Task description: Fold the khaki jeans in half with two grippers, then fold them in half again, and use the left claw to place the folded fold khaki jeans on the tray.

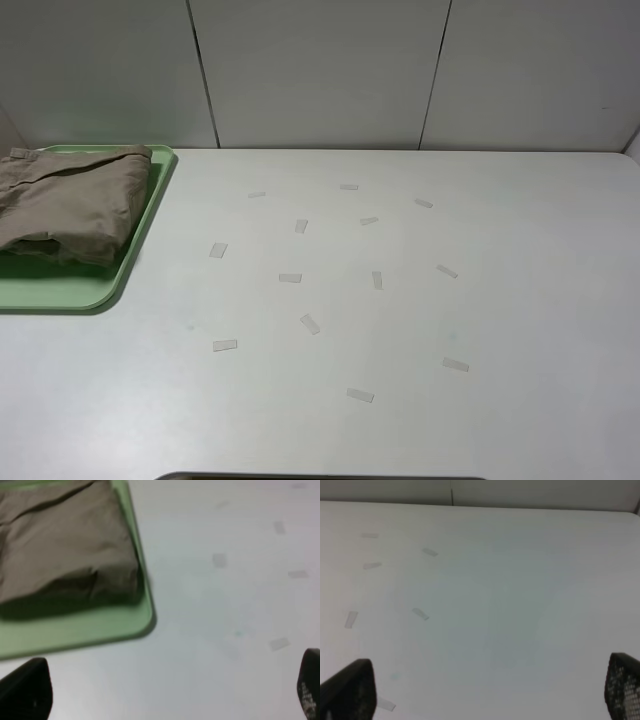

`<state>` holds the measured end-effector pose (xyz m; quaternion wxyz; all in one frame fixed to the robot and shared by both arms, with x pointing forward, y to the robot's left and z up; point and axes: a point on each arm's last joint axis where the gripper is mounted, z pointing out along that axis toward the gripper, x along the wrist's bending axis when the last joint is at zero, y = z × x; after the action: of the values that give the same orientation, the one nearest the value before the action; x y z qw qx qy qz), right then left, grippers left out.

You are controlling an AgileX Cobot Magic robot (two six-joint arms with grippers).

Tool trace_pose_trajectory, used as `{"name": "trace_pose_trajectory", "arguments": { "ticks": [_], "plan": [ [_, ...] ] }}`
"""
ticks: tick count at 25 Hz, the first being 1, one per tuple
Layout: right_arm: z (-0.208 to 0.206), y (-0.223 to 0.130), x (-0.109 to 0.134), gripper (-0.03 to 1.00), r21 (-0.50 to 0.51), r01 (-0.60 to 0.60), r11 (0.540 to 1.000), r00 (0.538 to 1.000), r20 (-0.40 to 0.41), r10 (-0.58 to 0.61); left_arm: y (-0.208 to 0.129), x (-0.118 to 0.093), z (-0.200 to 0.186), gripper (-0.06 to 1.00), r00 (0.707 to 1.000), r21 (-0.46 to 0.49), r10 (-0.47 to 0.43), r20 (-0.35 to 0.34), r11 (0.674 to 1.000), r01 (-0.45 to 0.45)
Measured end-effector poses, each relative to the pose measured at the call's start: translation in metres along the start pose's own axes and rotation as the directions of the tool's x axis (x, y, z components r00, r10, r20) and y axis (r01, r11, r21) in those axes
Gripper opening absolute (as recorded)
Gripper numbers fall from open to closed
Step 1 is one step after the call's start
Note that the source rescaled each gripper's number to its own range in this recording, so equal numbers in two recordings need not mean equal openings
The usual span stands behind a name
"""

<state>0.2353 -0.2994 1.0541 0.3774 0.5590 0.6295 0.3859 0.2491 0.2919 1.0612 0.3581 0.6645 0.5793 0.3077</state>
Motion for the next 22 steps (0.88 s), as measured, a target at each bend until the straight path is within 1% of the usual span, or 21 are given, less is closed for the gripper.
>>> {"name": "trace_pose_trajectory", "arguments": {
  "ticks": [1,5,8,16,22],
  "plan": [
    [0.000,0.000,0.000,1.00,0.000,0.000,1.000,1.000,0.000,0.000,-0.004,0.000,-0.003,0.98,1.000,0.007,-0.020,-0.010,1.000,0.020],
    [0.000,0.000,0.000,1.00,0.000,0.000,1.000,1.000,0.000,0.000,-0.018,0.002,-0.012,0.98,0.998,0.029,-0.045,-0.050,0.998,0.047],
    [0.000,0.000,0.000,1.00,0.000,0.000,1.000,1.000,0.000,0.000,-0.025,0.003,-0.017,0.98,0.996,0.015,-0.045,-0.072,0.999,0.046],
    [0.000,0.000,0.000,1.00,-0.001,0.000,1.000,1.000,0.000,0.000,-0.033,0.004,-0.010,0.97,0.996,0.064,-0.045,-0.080,0.997,0.050],
    [0.000,0.000,0.000,1.00,-0.001,0.000,1.000,1.000,0.000,0.000,-0.034,0.005,-0.004,0.96,0.995,0.044,-0.062,-0.084,0.997,0.066]
  ]
}}
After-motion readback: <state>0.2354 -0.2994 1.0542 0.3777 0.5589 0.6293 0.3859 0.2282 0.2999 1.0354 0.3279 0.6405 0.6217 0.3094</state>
